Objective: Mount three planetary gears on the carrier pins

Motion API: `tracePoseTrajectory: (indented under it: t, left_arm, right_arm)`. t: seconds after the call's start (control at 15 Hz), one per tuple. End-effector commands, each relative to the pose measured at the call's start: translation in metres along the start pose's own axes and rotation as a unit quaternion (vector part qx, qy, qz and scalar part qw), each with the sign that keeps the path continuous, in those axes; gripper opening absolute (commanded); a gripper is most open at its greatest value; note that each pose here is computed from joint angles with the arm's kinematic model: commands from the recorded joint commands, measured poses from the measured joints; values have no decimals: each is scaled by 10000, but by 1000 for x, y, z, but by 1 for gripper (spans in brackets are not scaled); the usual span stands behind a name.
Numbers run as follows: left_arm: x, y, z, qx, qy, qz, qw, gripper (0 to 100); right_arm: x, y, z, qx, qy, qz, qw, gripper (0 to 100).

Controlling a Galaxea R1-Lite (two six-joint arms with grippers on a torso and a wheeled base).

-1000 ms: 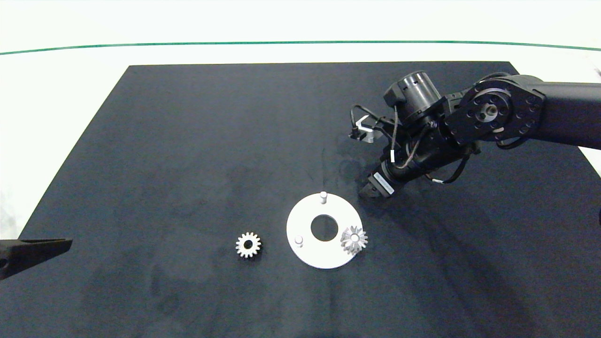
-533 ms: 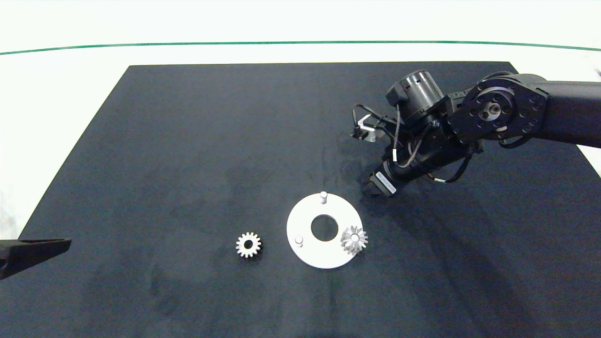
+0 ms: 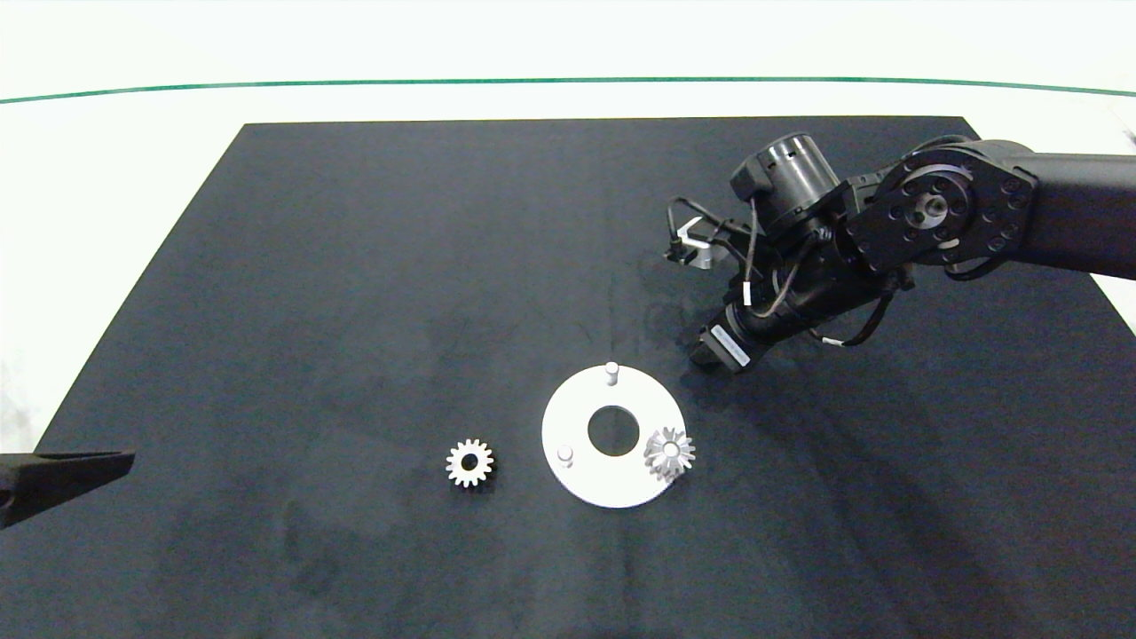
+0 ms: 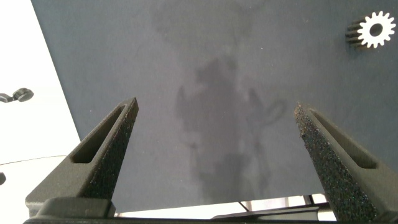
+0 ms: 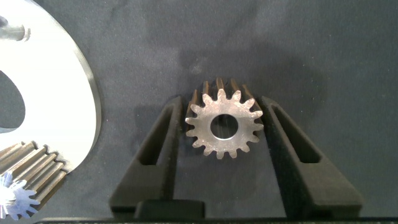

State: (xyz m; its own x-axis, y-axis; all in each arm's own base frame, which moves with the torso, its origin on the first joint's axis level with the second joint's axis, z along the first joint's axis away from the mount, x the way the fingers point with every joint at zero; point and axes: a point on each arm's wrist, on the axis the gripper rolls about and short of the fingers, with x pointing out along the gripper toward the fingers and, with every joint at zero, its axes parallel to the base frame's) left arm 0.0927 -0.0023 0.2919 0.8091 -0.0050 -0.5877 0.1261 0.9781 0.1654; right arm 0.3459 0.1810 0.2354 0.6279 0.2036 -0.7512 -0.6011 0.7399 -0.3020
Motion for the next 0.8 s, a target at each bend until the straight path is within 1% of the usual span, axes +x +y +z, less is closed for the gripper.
tracePoseTrajectory:
  t: [0.07,0.4,0.47,0.53,0.67,0.8]
  left_arm:
    - [0,0,0,1,13,10,10000,100]
    - [0,0,0,5,12,4,10000,100]
    - [0,0,0,5,19,3,10000,100]
    - [0,0,0,5,12,4,10000,100]
    - [0,0,0,10,26,-5,10000,100]
    - [0,0,-1,5,27,1,10000,100]
  right_arm:
    - [1,1,0,-14,18,15,10000,42]
    - [-2,1,0,-25,-6,12,10000,33]
    - [-4,2,1,-34,-22,9,10000,30]
    - [-10,3,3,-47,-113,6,9999,28]
    - [-29,11,7,-140,-315,14,9994,24]
    - [-46,19,13,-228,-555,34,9982,22]
